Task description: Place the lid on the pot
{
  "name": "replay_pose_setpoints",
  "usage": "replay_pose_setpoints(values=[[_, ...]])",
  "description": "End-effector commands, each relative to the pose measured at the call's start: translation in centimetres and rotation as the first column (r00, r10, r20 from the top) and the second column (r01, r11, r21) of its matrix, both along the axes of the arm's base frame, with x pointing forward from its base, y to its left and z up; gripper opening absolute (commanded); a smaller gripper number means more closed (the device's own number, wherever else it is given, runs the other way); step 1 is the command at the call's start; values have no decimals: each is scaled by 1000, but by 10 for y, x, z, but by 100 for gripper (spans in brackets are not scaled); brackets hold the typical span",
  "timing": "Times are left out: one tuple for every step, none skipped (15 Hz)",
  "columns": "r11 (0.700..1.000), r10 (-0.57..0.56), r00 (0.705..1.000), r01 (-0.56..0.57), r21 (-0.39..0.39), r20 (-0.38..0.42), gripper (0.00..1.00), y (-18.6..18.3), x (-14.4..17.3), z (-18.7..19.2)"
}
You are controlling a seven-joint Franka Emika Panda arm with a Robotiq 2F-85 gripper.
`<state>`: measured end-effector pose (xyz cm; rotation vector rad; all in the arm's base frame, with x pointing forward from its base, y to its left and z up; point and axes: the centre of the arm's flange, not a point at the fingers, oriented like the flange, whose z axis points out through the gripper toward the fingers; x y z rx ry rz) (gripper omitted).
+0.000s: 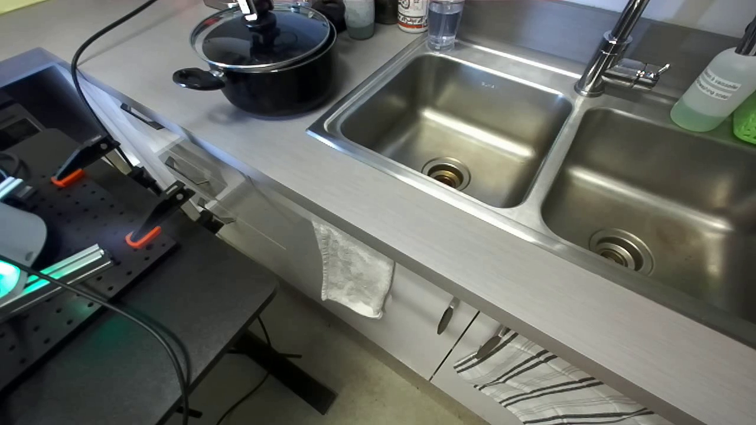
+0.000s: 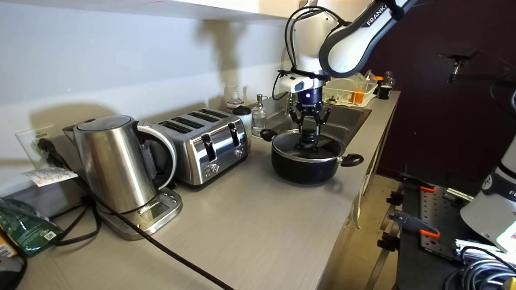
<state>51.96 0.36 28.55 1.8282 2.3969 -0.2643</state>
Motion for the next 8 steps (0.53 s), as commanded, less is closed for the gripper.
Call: replay_pose_setpoints(values=[[1000,6,1000,-6,26,26,25,-9,-10,12],[1000,1,1000,-2,27,27,25,-10,-9,11],[1000,-8,1000,7,28,28,25,-11,-7,11],[999,-13,999,12,31,29,25,-12,-5,11],[999,-21,999,20,34,30,25,-13,-3,10],[999,-27,999,26,38,30,25,-12,-1,10],[999,-31,999,30,39,29,25,-12,0,9],[999,-32,999,31,38,29,25,-11,1,9]])
